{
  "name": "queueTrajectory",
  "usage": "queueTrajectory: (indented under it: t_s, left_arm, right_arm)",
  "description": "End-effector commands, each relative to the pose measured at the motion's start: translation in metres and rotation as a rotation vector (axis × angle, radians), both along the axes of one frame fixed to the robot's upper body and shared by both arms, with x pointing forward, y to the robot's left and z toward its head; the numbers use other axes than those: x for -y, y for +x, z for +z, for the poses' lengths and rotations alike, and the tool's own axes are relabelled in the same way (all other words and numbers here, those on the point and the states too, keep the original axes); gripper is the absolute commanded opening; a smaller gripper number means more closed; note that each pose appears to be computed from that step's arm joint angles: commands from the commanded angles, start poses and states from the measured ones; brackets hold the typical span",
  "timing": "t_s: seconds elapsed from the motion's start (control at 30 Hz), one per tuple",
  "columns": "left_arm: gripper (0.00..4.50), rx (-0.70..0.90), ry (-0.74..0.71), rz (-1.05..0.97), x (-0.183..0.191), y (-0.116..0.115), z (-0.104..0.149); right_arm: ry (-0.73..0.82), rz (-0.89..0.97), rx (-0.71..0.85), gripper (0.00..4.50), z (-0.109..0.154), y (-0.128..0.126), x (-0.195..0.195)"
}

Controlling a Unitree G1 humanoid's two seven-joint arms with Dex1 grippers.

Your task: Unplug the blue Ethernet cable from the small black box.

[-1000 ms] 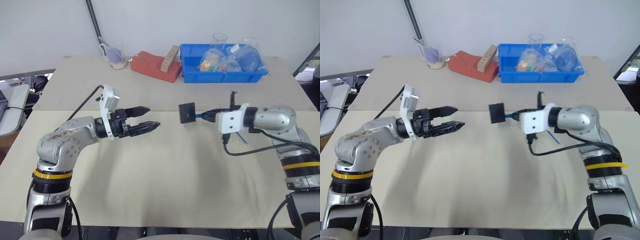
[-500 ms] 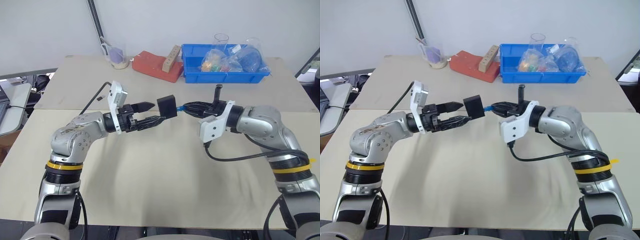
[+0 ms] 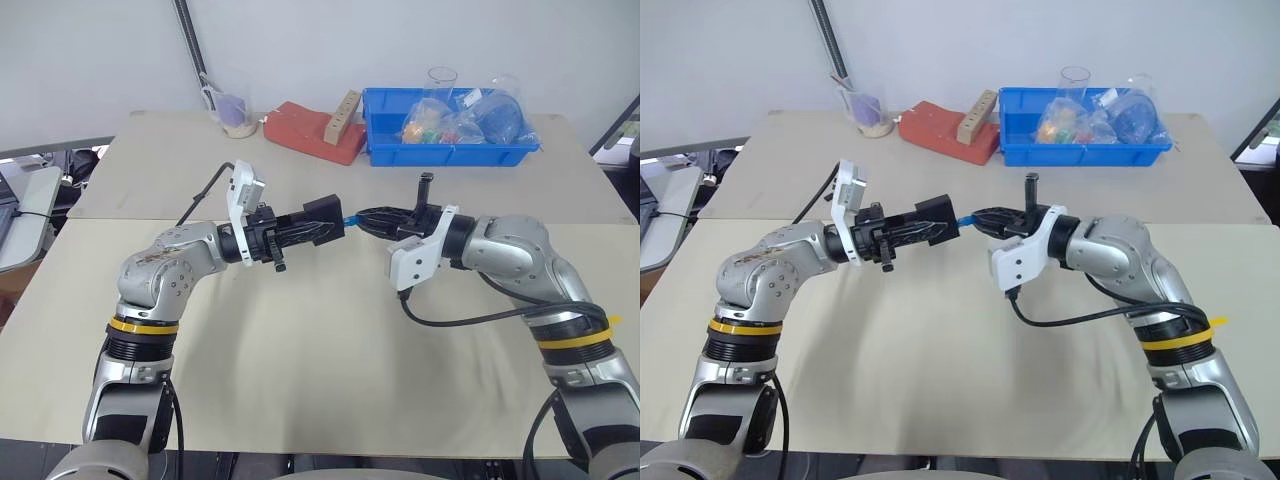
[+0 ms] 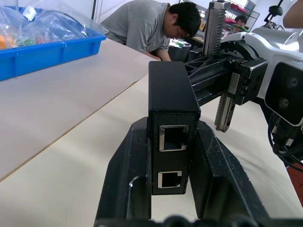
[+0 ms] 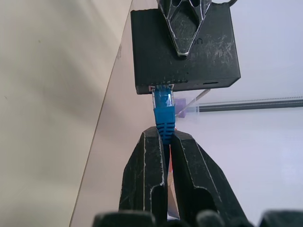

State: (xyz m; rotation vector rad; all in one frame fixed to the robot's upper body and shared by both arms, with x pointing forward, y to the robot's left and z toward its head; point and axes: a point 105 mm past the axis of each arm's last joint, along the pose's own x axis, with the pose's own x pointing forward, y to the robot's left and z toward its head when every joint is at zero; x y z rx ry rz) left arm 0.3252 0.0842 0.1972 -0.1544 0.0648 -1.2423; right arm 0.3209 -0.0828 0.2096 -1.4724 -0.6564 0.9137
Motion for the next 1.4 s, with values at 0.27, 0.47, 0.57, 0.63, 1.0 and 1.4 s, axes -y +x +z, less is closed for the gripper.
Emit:
queueTrajectory:
  t_s: [0.27, 0.47, 0.57, 0.63, 1.0, 1.4]
  left_arm:
    - [0.56, 0.126, 0.062, -0.14, 0.002, -0.012, 0.017]
    - [0.56, 0.201, 0.077, -0.234, 0.001, -0.018, 0.024]
    - [0.56, 0.23, 0.086, -0.262, 0.003, -0.019, 0.026]
    - [0.56, 0.247, 0.084, -0.278, 0.006, -0.02, 0.028]
    - [0.56, 0.27, 0.079, -0.294, 0.008, -0.023, 0.033]
    - [0.56, 0.278, 0.08, -0.302, 0.01, -0.025, 0.034]
  right_arm:
    - [0.105, 0.166, -0.495, 2.25, 0.029, -0.031, 0.0]
    - [0.307, 0.135, -1.08, 4.33, 0.054, -0.04, 0.009]
    - [0.388, 0.083, -1.248, 4.46, 0.056, -0.036, 0.011]
    - [0.391, 0.06, -1.345, 4.46, 0.051, -0.038, 0.012]
    - [0.385, 0.007, -1.302, 2.65, 0.036, -0.031, 0.009]
    - [0.381, 0.014, -1.308, 2.65, 0.03, -0.027, 0.004]
